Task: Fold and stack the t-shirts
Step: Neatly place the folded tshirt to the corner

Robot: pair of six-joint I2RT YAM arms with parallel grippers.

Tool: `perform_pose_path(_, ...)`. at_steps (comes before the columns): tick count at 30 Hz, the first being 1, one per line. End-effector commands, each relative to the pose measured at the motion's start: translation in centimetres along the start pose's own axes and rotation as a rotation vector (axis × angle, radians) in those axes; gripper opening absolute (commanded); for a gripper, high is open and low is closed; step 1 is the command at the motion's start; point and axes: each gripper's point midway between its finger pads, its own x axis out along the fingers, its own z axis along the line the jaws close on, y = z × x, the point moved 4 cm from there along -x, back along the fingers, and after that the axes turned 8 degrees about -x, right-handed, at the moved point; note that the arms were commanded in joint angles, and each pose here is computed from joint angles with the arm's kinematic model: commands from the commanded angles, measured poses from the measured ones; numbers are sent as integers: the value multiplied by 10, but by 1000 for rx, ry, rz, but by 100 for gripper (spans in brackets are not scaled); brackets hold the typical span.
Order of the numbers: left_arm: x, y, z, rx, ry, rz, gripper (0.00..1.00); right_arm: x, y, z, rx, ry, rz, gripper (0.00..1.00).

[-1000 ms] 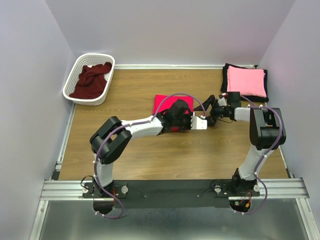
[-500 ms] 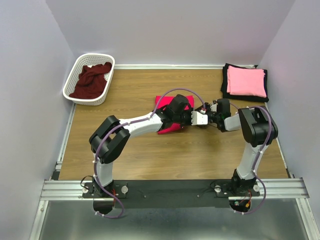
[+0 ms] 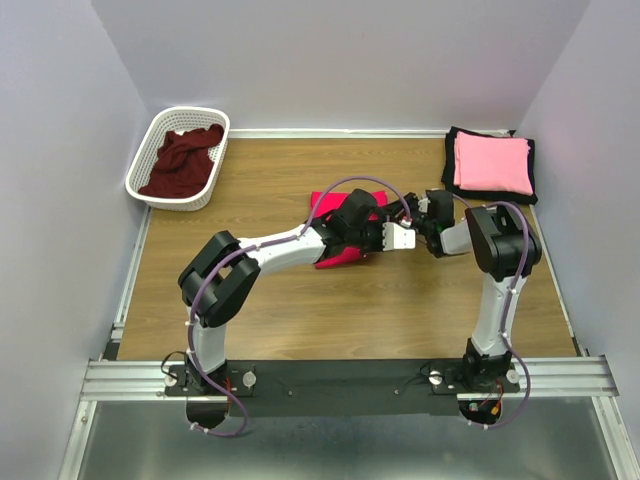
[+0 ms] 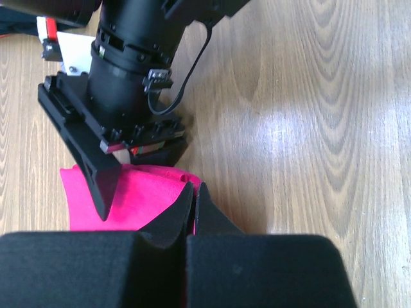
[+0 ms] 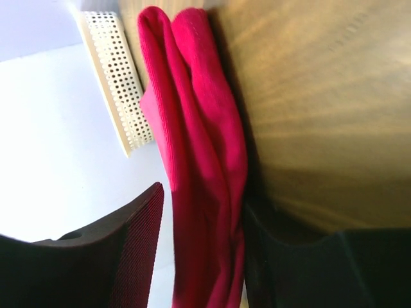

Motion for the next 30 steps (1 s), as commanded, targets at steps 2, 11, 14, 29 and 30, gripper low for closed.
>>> perform_pose_path(2, -3, -26, 9, 5, -11, -78, 0, 18, 2, -23, 0, 76, -50, 54)
perform_pose_path(11, -15, -33, 7, -11, -16, -96, 20, 31, -7, -10, -182, 57, -29, 11)
perform_pose_path(14, -40, -27, 8, -59, -40, -93, 41, 34, -21, 2, -355, 130, 27, 1)
perform_pose_path(29, -140, 2, 32, -319, -178, -30, 97, 2, -162, 49, -1027, 347, -15, 1)
perform_pose_path(30, -139, 5, 30, -324, -176, -24, 97, -1, -169, 49, -1039, 358, -20, 1)
